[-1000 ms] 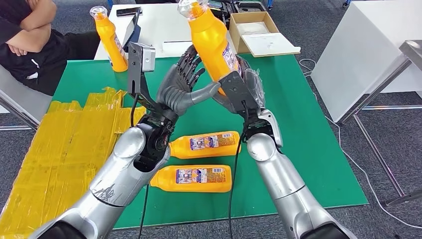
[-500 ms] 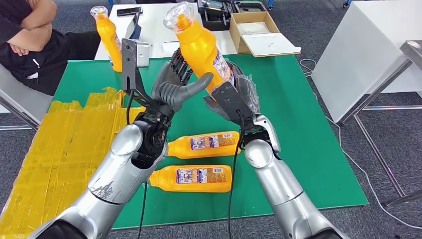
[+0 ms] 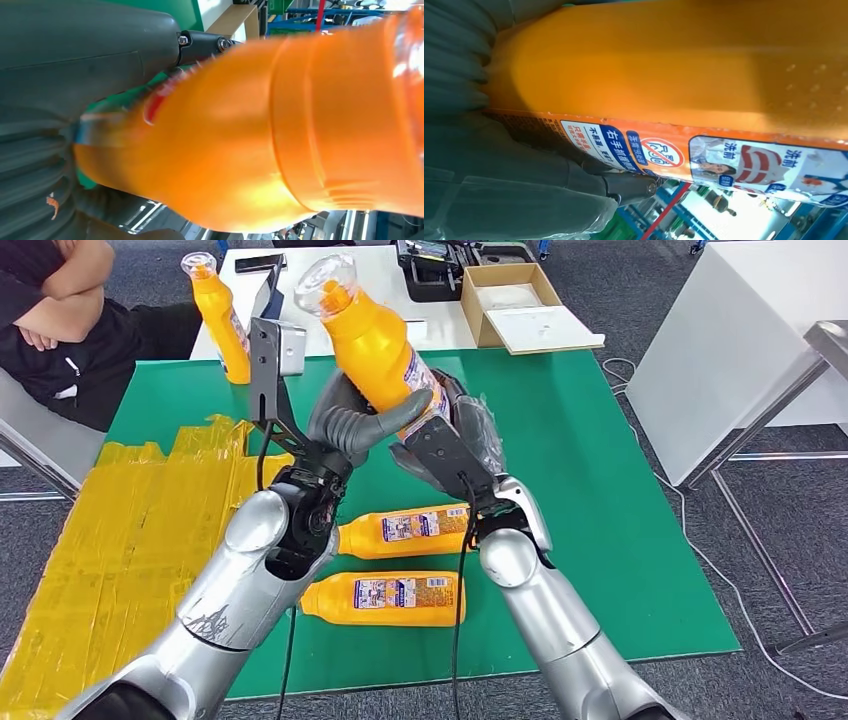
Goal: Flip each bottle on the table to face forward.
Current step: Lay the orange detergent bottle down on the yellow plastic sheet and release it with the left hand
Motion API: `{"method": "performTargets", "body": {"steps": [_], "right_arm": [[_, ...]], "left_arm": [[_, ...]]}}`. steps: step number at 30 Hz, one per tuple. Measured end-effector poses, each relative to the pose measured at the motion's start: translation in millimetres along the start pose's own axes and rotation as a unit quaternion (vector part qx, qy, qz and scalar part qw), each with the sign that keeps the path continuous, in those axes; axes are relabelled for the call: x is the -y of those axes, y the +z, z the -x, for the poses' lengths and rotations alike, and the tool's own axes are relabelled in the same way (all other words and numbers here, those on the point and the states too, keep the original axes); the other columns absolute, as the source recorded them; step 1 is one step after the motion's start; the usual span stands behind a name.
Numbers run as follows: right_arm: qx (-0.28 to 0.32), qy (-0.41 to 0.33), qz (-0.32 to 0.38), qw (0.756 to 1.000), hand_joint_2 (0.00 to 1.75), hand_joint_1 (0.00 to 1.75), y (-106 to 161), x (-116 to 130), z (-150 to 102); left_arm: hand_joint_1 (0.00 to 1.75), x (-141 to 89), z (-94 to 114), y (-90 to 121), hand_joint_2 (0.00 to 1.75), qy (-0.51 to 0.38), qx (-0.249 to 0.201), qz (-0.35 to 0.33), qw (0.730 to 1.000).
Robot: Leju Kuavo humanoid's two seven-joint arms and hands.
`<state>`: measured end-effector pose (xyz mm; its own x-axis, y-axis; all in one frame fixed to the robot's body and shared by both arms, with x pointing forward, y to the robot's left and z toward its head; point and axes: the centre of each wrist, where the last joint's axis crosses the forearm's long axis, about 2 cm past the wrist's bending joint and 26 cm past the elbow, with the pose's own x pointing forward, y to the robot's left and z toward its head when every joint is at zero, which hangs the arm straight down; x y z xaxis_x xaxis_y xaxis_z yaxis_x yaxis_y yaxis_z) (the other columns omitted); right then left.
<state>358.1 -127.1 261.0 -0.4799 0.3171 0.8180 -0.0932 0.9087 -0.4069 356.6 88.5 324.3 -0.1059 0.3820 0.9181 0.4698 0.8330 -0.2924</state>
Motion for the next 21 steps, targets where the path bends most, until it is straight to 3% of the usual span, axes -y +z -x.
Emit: {"method": "performTargets", "body": {"steps": [9,13,14,21], "right_arm": [[0.001,-0.010,-0.047,0.999,1.75,1.75,8.5,-26.0,-10.7],[-0.005,-0.018,-0.055,0.998,1.75,1.75,10.2,-30.9,-11.6],[-0.006,-0.020,-0.057,0.998,1.75,1.75,10.5,-32.0,-11.5],[-0.012,-0.028,-0.061,0.998,1.75,1.75,12.1,-36.4,-10.0]], "left_arm": [[0.05,-0.6,1.0,0.5,1.75,0.007,-0.005,-0.009,1.000],[1.68,-2.1,1.7,1.0,1.75,0.008,-0.005,-0.013,1.000],[1.75,-2.5,1.9,1.2,1.75,0.008,-0.005,-0.014,1.000],[1.75,-5.6,3.7,2.8,1.75,0.006,-0.003,-0.015,1.000]]}}
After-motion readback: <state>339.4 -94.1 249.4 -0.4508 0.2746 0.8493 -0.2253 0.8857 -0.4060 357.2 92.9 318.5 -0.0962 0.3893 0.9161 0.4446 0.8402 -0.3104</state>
